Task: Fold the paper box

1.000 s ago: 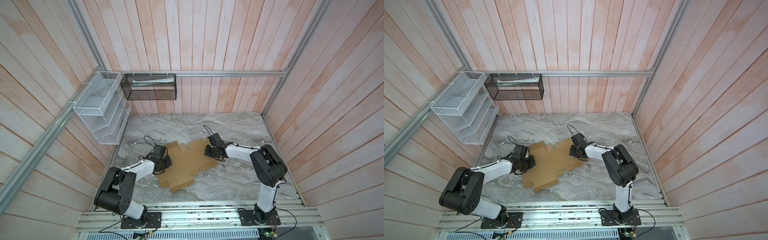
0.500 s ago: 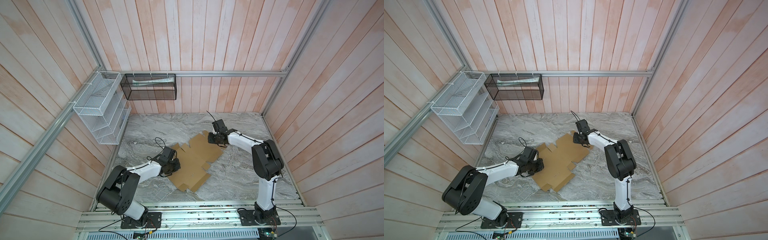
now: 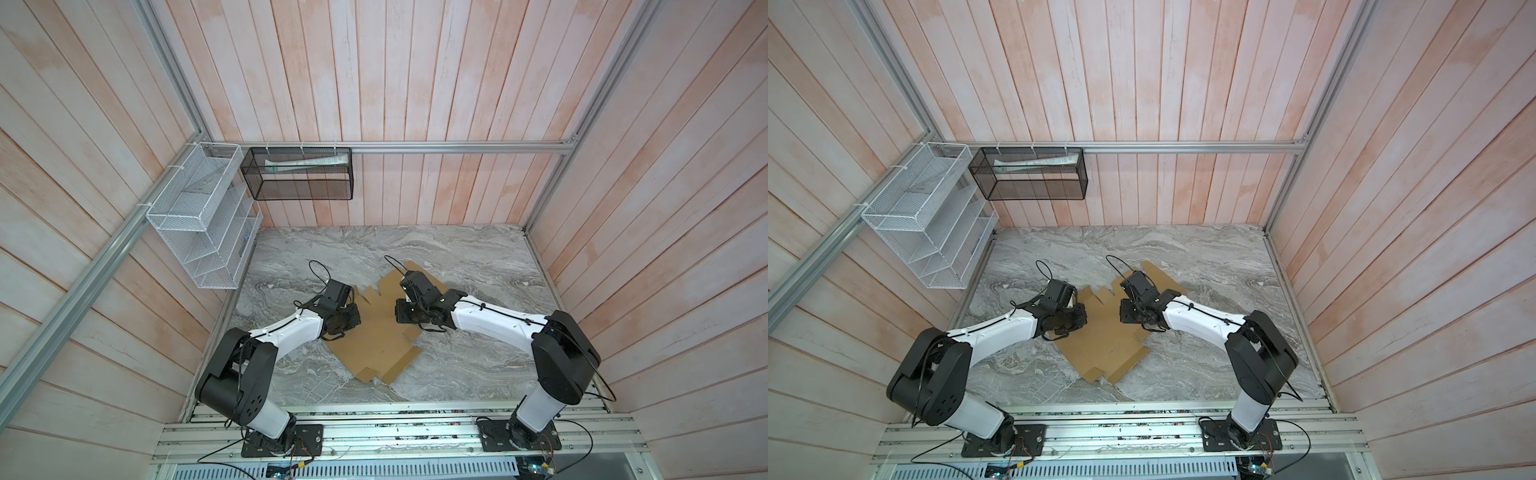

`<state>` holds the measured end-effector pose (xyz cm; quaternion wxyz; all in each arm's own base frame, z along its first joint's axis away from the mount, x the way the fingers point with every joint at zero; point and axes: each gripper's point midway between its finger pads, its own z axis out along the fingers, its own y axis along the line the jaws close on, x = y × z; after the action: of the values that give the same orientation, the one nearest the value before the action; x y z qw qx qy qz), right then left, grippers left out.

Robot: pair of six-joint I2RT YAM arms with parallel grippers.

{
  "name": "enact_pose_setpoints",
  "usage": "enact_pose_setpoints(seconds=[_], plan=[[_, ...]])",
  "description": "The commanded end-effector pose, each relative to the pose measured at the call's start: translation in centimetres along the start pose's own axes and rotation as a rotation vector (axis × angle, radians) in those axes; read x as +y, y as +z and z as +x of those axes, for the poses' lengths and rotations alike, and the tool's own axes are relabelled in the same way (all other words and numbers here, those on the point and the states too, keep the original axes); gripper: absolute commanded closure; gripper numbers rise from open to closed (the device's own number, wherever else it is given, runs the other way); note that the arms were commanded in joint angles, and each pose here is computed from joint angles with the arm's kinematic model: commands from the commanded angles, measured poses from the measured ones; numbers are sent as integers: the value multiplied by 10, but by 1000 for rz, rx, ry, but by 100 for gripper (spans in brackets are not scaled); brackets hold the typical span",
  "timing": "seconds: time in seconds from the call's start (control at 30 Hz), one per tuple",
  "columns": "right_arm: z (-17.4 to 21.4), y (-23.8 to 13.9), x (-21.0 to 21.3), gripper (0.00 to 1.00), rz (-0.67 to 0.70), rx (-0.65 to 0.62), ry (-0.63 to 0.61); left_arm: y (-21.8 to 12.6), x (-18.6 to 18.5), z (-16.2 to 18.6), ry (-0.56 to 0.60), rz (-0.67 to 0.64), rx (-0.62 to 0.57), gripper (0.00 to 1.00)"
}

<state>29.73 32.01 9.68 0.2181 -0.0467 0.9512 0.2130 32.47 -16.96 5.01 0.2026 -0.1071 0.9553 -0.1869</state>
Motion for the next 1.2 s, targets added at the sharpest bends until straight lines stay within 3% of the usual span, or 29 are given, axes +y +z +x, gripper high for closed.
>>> enact_pose_setpoints(seconds=[0.0, 0.33, 0.7, 0.93, 1.07, 1.17], plan=[[15, 11, 5, 83, 3, 39, 48, 2, 13, -7, 5, -45, -8, 100], [42, 36, 4, 85, -3, 102, 82, 16, 38, -18, -45, -88, -10, 100], [31, 65, -36, 87, 45, 123, 128, 18, 51, 19, -137, -54, 34, 100], [8, 84, -72, 88, 98, 149, 67, 12, 38, 70, -154, -6, 86, 100], [-29, 94, -85, 88, 99, 114, 8, 8, 18, 92, -145, 86, 107, 100], [-65, 89, -81, 88, 75, 60, -13, 1, 6, 86, -136, 117, 70, 100]])
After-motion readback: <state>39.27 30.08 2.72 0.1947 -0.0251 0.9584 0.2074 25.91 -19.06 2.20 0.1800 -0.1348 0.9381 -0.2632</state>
